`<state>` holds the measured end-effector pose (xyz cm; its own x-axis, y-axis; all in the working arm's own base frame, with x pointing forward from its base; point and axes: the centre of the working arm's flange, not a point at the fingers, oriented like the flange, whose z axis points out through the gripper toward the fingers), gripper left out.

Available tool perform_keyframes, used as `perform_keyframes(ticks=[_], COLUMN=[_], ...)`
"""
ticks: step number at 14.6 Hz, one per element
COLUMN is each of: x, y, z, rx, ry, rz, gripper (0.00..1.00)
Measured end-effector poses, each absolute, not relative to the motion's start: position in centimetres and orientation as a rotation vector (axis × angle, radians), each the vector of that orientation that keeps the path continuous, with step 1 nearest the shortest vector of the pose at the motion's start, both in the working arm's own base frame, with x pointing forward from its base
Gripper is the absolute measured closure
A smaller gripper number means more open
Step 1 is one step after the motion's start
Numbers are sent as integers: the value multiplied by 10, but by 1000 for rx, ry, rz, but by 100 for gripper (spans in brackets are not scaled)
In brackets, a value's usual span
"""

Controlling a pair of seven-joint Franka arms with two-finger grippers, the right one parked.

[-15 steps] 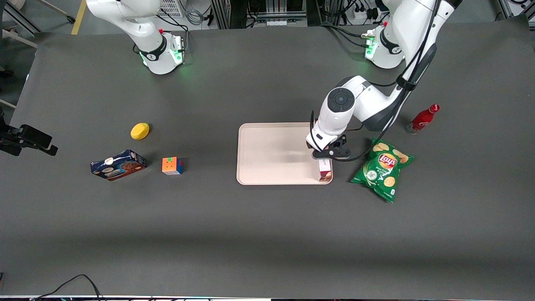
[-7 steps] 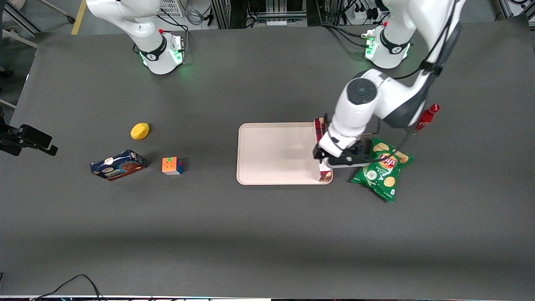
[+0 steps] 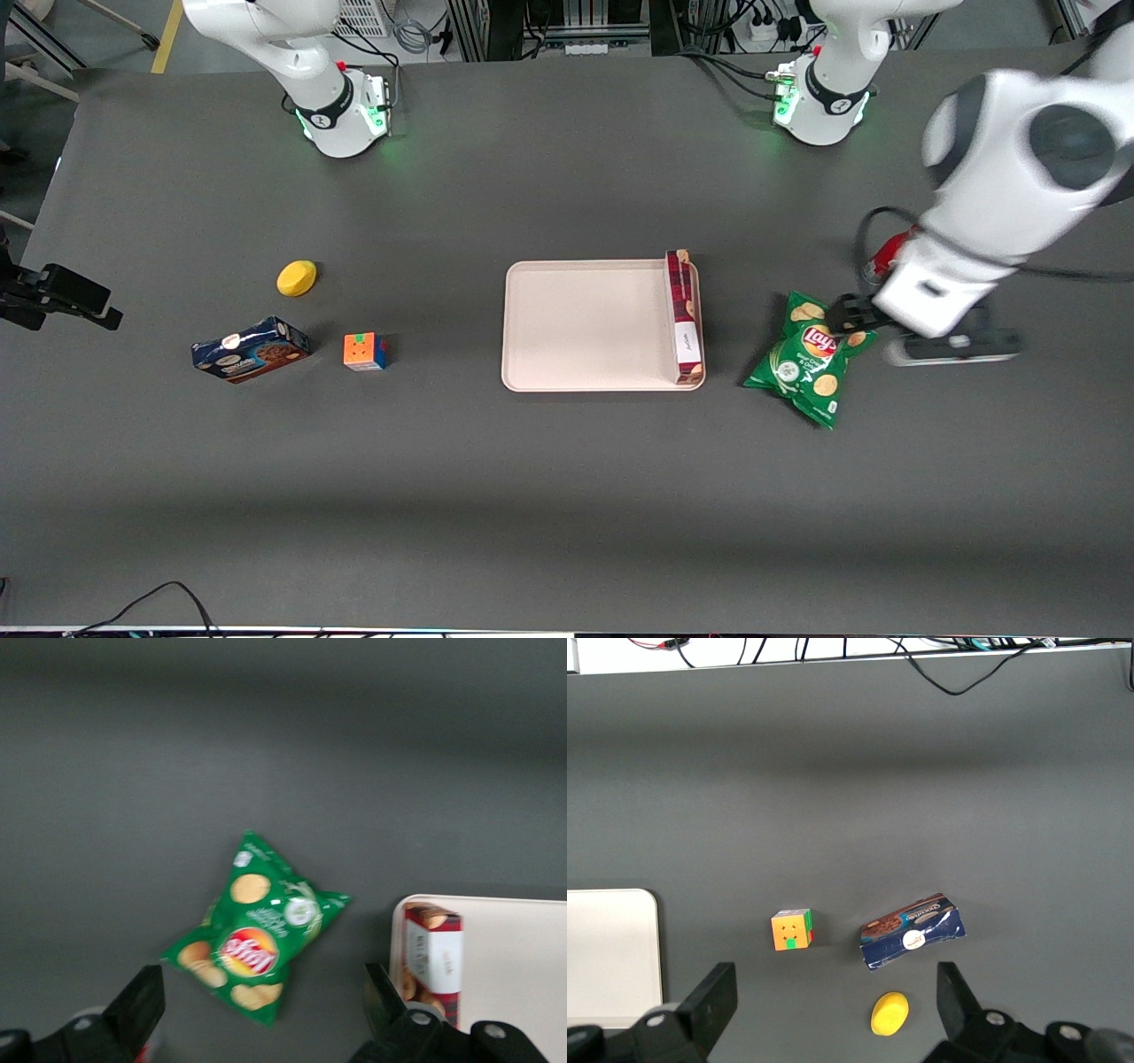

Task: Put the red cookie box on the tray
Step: 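Open the left gripper and withdraw it from the box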

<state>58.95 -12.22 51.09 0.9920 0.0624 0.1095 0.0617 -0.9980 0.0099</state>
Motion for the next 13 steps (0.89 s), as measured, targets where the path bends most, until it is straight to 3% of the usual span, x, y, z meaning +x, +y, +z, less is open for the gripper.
perform_keyframes(ticks=[3, 6, 13], x=[580, 561, 530], y=[-58, -9, 4], z=[561, 601, 638], rx=[3162, 3174, 3159], ry=[135, 165, 126], rz=[136, 161, 156], gripper=[0, 0, 0])
